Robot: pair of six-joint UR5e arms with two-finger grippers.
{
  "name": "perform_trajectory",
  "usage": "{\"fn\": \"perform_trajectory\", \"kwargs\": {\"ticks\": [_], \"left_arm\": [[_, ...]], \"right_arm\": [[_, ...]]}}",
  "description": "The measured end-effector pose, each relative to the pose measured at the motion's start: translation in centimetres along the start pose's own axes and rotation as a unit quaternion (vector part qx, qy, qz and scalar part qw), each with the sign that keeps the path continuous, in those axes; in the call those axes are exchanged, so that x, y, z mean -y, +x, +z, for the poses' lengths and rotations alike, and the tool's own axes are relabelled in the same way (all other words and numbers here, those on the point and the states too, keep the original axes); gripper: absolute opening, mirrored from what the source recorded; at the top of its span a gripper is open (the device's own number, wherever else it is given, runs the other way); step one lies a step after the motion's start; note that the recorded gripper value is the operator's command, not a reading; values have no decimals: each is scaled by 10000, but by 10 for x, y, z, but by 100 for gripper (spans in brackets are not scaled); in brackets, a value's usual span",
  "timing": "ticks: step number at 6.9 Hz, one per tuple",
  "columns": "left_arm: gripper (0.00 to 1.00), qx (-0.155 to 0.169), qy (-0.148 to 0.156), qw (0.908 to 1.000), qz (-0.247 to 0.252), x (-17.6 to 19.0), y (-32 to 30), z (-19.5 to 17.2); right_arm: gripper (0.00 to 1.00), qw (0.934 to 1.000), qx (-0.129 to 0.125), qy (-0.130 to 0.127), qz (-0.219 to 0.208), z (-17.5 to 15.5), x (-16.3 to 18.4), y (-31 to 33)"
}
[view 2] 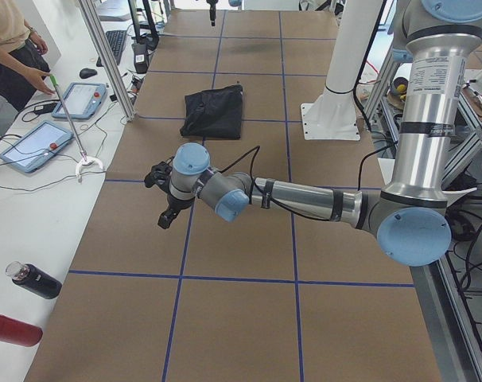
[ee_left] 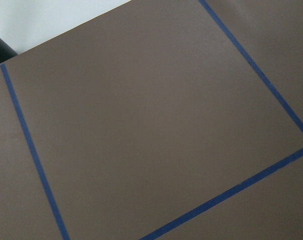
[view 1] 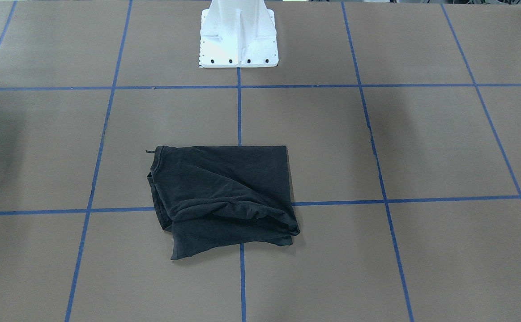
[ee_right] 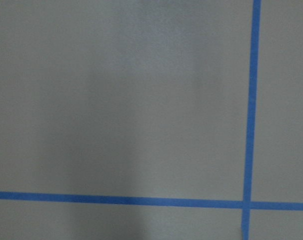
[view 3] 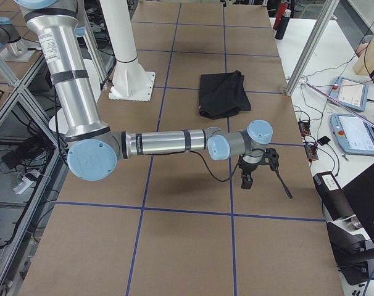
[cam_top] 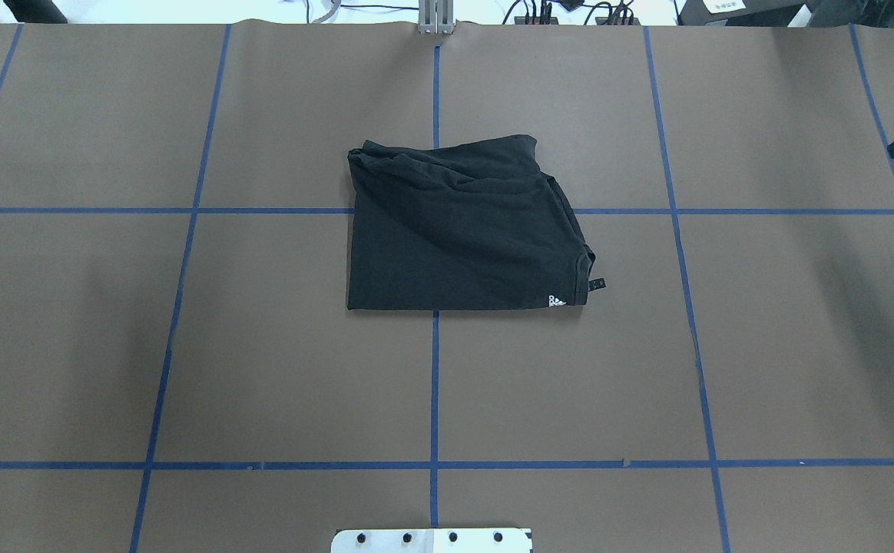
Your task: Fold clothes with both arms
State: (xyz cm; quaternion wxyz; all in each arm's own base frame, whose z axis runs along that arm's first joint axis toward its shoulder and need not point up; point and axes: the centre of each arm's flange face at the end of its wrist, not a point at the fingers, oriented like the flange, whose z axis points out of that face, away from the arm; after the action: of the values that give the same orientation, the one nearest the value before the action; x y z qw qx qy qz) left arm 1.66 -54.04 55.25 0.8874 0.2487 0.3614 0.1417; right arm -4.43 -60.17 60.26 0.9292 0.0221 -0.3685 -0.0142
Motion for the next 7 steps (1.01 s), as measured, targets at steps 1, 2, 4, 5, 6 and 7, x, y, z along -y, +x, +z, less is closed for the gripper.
{"fn": "perform_trajectory", "kwargs": {"ticks": [1, 2, 4, 5, 6, 7], "left_arm": [[100, 36, -55, 9999, -110, -19, -7, -8], [100, 59, -132, 9996, -250, -40, -6, -17], [100, 73, -198, 9975, -669, -69, 3, -33], [100, 6, -213, 9964, -820, -73, 8, -37], [100, -91, -249, 9955, -912, -72, 11, -39], [100, -129, -313, 9945, -986, -70, 11, -38]], "right_arm": [[100, 10000, -18, 25, -49, -4, -20, 18], [100, 9999, -56, 54, -113, -8, -44, 31], [100, 9994, -209, 96, -256, -17, -96, 41], [100, 9992, -247, 83, -303, -24, -108, 38], [100, 9989, -280, -5, -384, -31, -111, 36], [100, 9982, -310, -138, -487, -38, -109, 37]]}}
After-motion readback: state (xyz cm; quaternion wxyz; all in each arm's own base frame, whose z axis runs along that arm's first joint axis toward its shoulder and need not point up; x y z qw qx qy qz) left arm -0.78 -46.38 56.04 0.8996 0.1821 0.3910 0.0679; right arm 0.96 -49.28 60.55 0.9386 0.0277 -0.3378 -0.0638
